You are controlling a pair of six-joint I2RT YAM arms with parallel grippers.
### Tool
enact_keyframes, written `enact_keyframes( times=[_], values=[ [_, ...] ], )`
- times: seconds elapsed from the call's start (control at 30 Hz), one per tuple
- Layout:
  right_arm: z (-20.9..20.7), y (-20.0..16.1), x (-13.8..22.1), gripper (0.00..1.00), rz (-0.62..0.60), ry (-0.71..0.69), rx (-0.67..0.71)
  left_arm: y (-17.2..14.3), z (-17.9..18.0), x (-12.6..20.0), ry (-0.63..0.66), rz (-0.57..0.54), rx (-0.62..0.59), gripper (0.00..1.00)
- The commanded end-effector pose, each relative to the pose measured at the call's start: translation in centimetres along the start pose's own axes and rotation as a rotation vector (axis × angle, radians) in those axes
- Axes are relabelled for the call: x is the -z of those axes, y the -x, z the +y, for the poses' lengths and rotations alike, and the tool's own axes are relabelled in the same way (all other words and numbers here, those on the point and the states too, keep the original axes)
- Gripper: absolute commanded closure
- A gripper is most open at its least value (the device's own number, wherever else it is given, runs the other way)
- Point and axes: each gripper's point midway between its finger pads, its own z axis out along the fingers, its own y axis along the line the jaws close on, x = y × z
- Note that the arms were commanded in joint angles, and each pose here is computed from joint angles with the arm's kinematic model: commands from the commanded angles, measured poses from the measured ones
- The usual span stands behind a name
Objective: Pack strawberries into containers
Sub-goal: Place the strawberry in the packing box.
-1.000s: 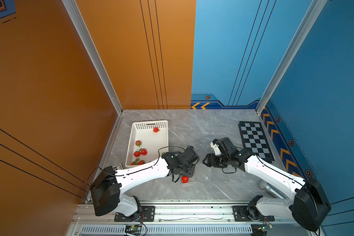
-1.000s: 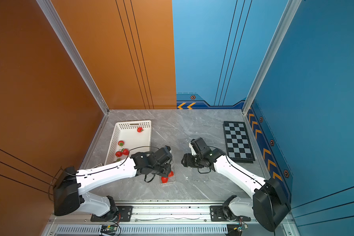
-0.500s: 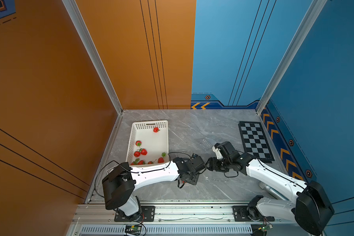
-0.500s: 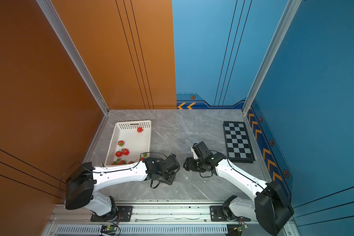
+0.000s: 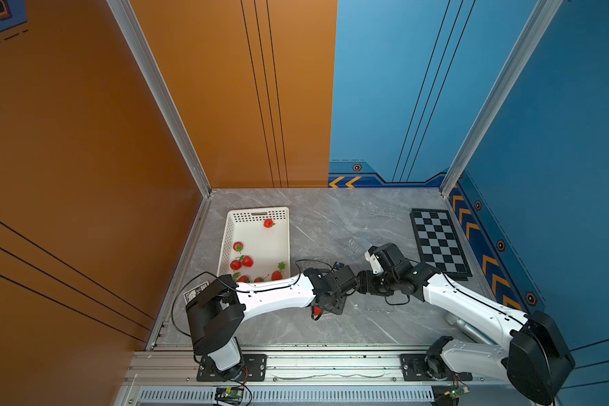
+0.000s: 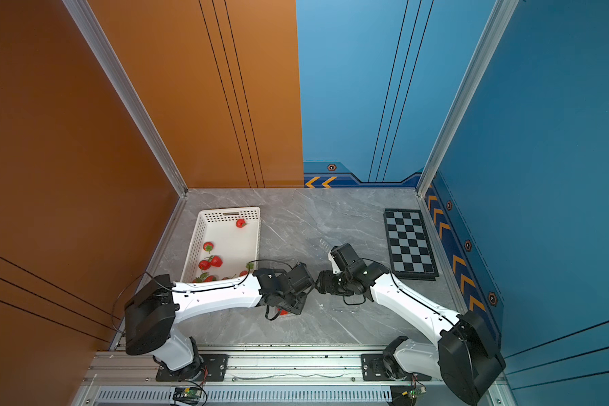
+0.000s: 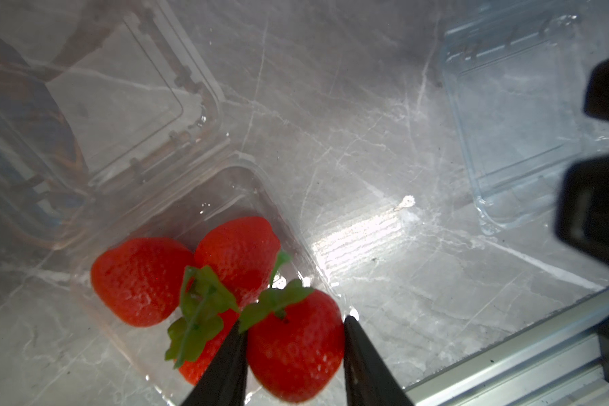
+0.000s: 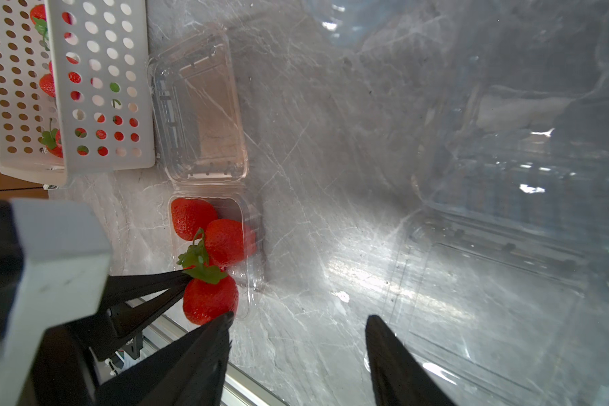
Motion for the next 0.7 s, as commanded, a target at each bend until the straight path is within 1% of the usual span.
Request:
enact_keyframes(
  times=[0.0,0.2,0.37,0.47,0.67],
  values=[
    [0.09,-0.09,-0.39,0.36,0.003,0.006,-0.008,0.26,0.39,-0.48,0.021,0.008,-0.009,0.6],
    [0.09,-0.12,-0.5,0.36,0.007,0.005,-0.008,0.26,0.82,-0.89,0.037,0.014,-0.006,0.59],
    [0.21,-0.08,-0.5,0.36,0.008,0.008,-0.007,0.2,0.86,-0.94,0.035,0.018,-0.001,0.49],
    [0.26,-0.11,-0.51,0.36,0.01,0.01,-0.006,0.18,0.89,-0.93,0.036,0.018,-0.001,0.45],
    [0.42,-0.19,-0.52,0.36,0.013,0.012,-0.003,0.41,0.95,-0.59,0.034,0.006,-0.001,0.45]
  ],
)
